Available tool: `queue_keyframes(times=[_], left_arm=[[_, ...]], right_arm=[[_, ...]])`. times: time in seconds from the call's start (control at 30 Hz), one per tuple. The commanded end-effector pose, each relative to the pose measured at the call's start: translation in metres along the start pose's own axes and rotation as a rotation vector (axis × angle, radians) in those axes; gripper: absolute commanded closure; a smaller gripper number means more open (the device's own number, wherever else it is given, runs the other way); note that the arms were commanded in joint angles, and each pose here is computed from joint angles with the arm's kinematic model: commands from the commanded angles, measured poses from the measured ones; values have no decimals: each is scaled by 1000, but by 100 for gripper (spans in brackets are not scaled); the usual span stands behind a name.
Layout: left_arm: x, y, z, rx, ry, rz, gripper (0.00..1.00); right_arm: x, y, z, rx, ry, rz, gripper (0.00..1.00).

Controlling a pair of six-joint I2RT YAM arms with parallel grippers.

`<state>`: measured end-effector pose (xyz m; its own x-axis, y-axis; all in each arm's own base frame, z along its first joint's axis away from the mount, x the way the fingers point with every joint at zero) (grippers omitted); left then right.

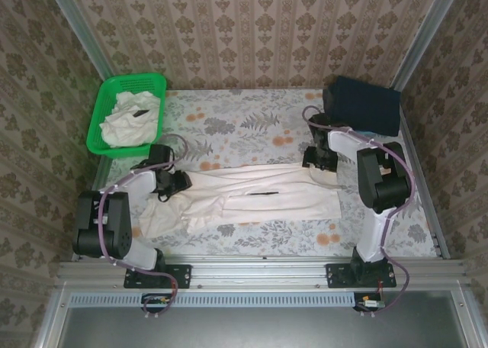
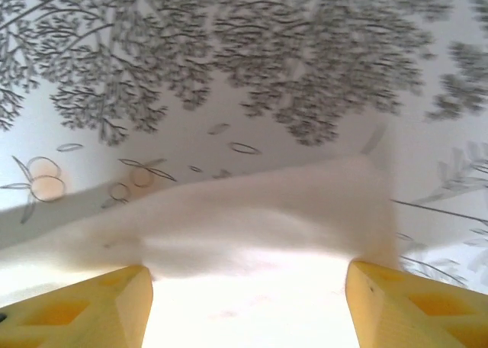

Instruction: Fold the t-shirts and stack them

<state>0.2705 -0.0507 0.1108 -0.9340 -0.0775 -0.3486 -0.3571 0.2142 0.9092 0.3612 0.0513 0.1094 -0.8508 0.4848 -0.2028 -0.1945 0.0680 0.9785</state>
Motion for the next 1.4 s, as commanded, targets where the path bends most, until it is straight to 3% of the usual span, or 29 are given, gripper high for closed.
queue_keyframes(times=[0.0,0.2,0.4,0.6,0.87,1.07,1.17,1.23,1.37], left_arm=[[-16,29,-13,-3,-54,-75,44],[-4,32,-34,2,-100,-71,43],[17,8,-24,-40,-86,-6,42],[17,-23,-23,-32,-78,64,42],[-56,-77,-50,38,-147,98,46],[-155,-110,-94,155,-266,36,48],[-194,-98,-118,172,-327,-15,45],[-212,-76,-131,155,-364,-66,38],[-224,-32,-138,134,-380,-150,23]], right_arm=[[6,31,-3,-66,18,-57,29],[38,35,-7,-32,43,-51,30],[64,25,-30,28,47,-25,30],[77,14,-26,23,64,25,31],[124,12,-33,58,51,69,31],[148,34,-24,40,122,83,29],[132,60,-27,44,139,-23,28],[117,72,-25,9,139,-78,27],[87,64,-12,-25,142,-126,27]])
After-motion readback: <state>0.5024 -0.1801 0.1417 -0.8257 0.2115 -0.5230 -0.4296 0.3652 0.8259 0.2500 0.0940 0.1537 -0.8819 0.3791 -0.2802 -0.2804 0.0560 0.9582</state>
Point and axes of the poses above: each hand's point on the last joint's axis, 136 mm out from that joint toward the fingers, its own y axis back along the fingers, its own z axis along the line the jaws close on, x = y × z, the point moved 8 cm from there along y, back along the fingers, and after that the axes turned 13 degrees about -y, right-handed, at the moved point
